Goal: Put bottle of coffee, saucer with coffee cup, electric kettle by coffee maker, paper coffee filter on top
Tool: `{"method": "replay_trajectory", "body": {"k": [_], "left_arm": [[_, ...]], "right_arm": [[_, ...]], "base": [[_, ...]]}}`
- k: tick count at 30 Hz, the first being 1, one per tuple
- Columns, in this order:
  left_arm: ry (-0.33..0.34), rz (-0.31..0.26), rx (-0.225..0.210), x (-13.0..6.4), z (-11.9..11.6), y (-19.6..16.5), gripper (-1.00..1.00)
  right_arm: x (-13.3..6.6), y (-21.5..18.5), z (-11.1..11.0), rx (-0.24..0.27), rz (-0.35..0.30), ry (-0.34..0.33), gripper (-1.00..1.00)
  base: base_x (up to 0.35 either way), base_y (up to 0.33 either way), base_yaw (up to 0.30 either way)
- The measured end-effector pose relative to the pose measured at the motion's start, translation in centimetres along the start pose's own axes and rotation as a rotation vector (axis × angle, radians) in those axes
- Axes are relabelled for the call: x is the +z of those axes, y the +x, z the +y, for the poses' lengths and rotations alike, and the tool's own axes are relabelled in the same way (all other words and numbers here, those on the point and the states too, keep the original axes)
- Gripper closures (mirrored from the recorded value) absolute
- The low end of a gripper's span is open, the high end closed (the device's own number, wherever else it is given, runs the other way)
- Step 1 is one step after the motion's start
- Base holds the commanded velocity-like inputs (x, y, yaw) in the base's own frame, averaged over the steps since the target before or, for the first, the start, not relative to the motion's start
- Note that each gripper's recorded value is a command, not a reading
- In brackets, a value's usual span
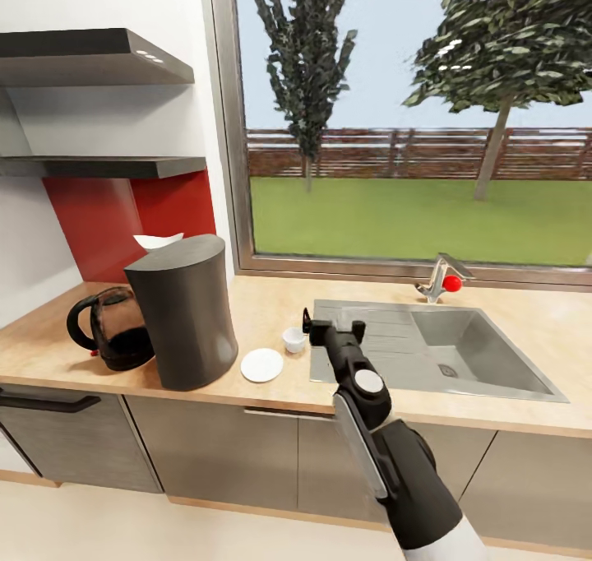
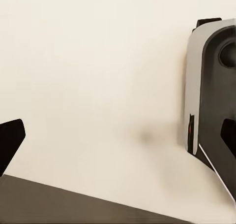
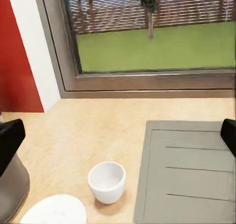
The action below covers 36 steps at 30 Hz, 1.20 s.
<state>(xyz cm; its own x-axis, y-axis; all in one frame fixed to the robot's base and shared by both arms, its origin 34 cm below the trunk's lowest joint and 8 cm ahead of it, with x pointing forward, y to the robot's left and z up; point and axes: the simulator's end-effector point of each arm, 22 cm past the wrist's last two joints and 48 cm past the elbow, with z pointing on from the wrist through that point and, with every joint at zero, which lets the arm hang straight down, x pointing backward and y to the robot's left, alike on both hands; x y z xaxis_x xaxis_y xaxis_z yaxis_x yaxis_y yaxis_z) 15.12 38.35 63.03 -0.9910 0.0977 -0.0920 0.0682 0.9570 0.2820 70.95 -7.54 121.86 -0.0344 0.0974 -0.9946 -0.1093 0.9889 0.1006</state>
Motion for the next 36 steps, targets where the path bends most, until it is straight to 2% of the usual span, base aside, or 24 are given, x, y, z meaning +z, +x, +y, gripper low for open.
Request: {"method": "replay_trajectory", "body": {"k": [3,5,10,14,17,23,36], "left_arm": [[0.0,0.007,0.002,0.0,0.0,0.5,-1.0],[0.0,0.022,0.005,-0.1,0.0,0.9,-1.0],[0.0,0.077,0.015,-0.1,0.0,2.1,-1.0],[0.001,0.086,0.018,-0.2,0.0,2.3,-1.0],[0.002,0.087,0.018,-0.2,-0.1,2.4,-1.0],[0.003,0.089,0.018,-0.2,-0.1,2.4,-1.0],[0.007,0.091,0.023,-0.2,-0.2,2.5,-1.0]], "right_arm": [[1.0,-0.3,-0.5,-0.054,0.084,0.013,-1.0],[1.5,0.0,-1.8,-0.081,0.159,0.039,-1.0],[1.6,2.0,-5.3,-0.082,0.287,0.106,-1.0],[1.0,3.9,-6.7,-0.093,0.388,0.127,-1.0],[0.8,4.5,-6.9,-0.099,0.415,0.132,-1.0],[0.7,4.7,-7.1,-0.099,0.425,0.134,-1.0],[0.7,4.9,-6.8,-0.106,0.431,0.13,-1.0]], "base": [[0.006,0.0,0.0],[0.059,0.0,0.0],[0.129,0.0,0.0],[0.258,0.0,0.0],[0.313,0.0,0.0],[0.262,0.0,0.0],[0.051,0.017,0.0]]}}
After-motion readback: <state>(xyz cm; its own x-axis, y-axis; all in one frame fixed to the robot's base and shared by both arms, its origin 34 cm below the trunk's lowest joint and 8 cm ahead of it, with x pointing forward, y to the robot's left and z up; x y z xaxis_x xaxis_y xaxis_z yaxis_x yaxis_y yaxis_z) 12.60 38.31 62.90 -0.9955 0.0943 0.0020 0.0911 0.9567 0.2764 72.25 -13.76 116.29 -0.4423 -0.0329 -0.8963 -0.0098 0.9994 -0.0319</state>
